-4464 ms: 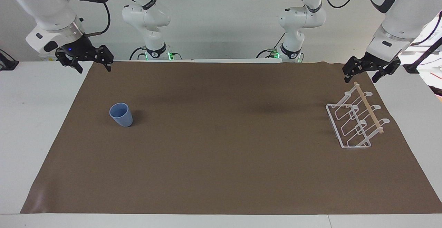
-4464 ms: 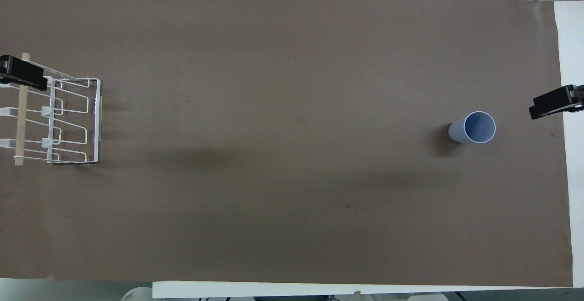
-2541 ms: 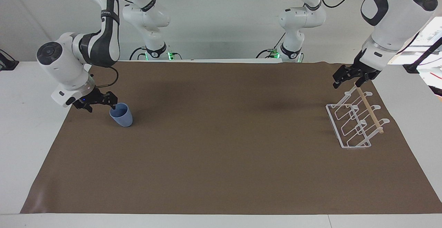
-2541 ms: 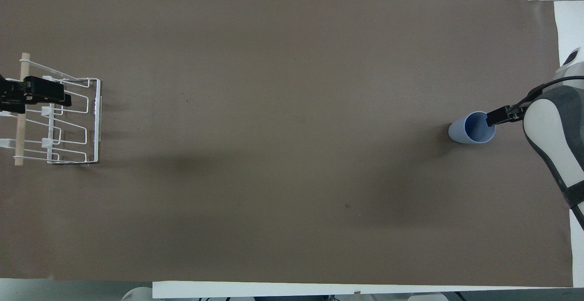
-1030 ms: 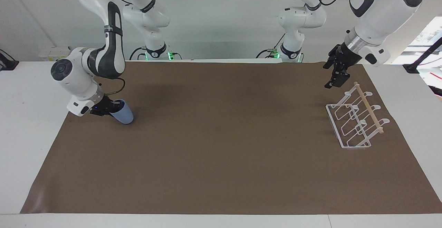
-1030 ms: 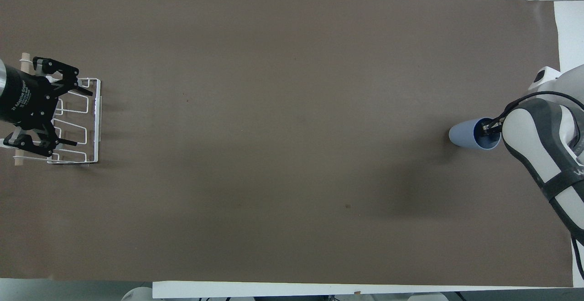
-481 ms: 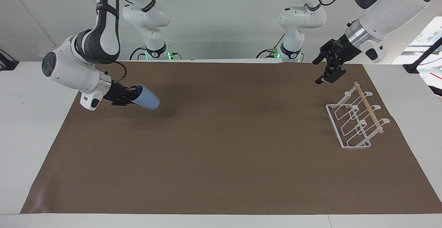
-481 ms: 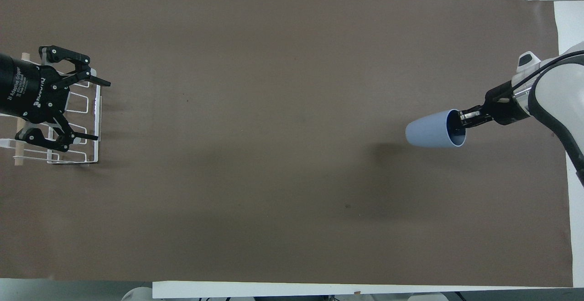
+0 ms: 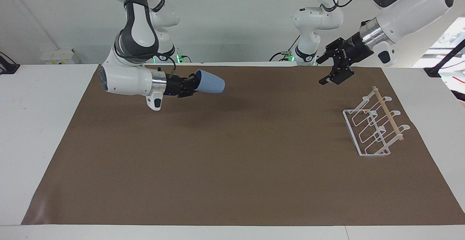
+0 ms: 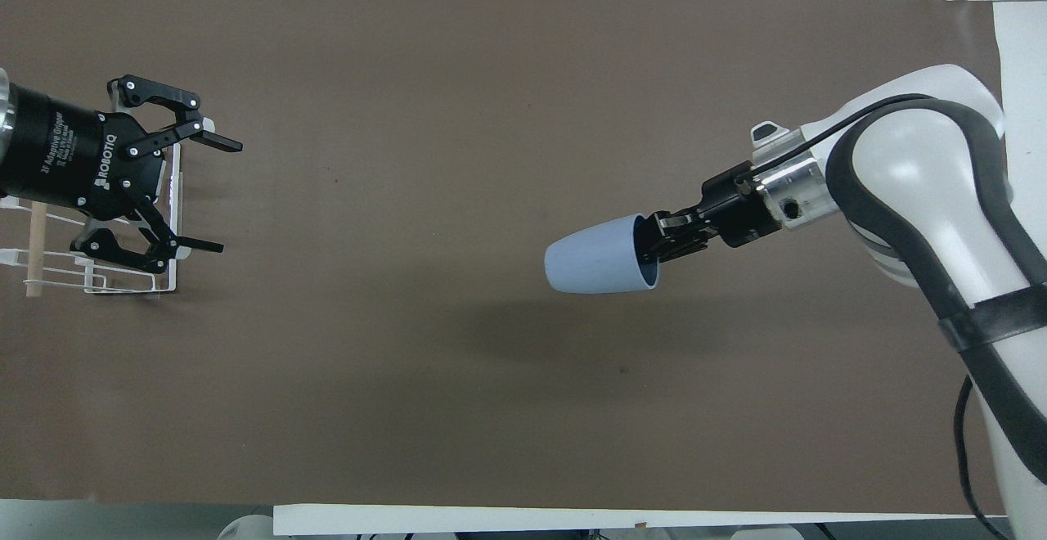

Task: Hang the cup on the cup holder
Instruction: 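Carry the cup toward the left gripper while the left gripper approaches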

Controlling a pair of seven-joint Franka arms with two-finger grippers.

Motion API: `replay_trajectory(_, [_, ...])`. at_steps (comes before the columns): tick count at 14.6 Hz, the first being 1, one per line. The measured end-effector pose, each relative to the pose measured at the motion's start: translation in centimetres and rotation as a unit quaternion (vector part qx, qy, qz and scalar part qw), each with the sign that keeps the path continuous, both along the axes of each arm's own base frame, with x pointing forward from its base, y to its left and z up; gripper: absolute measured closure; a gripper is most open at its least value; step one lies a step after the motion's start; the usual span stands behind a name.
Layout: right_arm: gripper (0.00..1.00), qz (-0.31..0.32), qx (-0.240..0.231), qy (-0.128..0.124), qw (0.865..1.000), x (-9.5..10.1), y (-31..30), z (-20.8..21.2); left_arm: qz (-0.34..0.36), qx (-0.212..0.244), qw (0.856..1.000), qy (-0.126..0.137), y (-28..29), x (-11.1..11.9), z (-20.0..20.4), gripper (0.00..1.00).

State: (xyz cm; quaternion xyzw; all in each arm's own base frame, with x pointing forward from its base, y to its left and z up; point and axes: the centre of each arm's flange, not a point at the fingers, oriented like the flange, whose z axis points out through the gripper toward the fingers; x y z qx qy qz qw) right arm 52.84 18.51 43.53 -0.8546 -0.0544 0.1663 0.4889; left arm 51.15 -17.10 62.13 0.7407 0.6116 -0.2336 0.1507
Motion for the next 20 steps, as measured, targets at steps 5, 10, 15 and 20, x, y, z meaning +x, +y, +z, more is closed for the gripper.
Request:
replay_trajectory(5, [0.93,-0.029,0.049,-0.003,0.998,-1.7,9.0,1.3,0.044,0.033,0.998,0.011,-10.3,-2.9,0.8,0.0])
replay_trajectory(10, [0.93,-0.046,0.051,-0.003,0.998,-2.3,11.1,1.3,0.058,0.07,0.996,0.011,-13.7,-4.6,-0.1,0.0])
replay_trajectory(15, [0.93,-0.058,0.06,0.001,0.997,-1.9,10.6,1.5,0.044,0.092,0.994,0.032,-14.8,-6.0,-3.6,0.0])
replay_trajectory(20, [0.93,-0.064,0.061,-0.001,0.996,-1.8,10.6,1.5,0.045,0.093,0.994,0.02,-15.4,-6.6,-4.6,0.01])
